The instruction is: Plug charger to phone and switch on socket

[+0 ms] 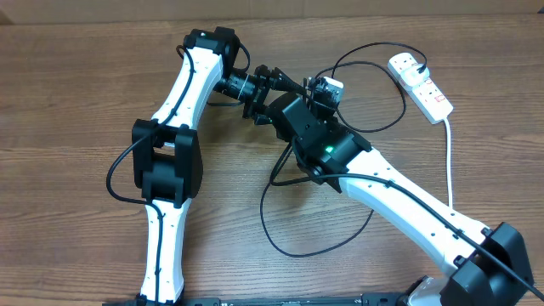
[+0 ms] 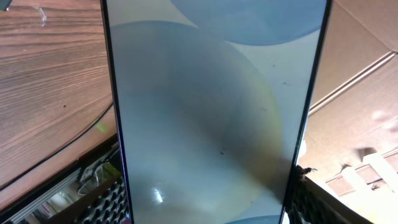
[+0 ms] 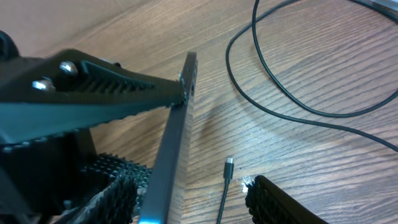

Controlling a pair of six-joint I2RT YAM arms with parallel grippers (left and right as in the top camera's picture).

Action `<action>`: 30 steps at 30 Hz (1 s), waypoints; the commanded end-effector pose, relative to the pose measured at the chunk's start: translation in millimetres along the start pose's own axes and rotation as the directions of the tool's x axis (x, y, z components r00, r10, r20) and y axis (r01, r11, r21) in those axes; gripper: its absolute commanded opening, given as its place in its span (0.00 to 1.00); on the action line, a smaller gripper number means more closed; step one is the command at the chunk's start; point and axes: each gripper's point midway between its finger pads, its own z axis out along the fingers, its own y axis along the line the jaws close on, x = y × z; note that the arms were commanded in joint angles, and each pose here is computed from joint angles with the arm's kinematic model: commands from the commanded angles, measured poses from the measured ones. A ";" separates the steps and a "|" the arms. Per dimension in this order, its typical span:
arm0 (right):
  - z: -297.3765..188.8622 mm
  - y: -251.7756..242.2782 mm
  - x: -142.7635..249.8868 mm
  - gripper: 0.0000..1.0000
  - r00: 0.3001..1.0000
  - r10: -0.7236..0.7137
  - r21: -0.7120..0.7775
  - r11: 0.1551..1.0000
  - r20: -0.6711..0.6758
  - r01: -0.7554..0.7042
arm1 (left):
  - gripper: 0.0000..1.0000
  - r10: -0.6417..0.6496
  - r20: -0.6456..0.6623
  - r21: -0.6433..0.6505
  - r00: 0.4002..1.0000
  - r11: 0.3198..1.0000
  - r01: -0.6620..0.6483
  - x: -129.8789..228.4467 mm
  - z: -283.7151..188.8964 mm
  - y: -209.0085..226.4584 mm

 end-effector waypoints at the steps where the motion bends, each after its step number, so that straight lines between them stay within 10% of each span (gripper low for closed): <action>1: -1.1 4.9 -5.8 0.58 1.000 0.018 -0.011 1.000 0.009 -0.018 | 0.66 0.024 -0.011 0.025 1.000 0.999 -0.024 5.3 0.6 -11.2; 30: 1.1 7.4 -1.6 0.23 1.000 0.016 -0.021 1.000 -0.010 -0.016 | 0.67 0.009 0.001 0.000 1.000 1.000 -0.009 2.8 4.0 -8.6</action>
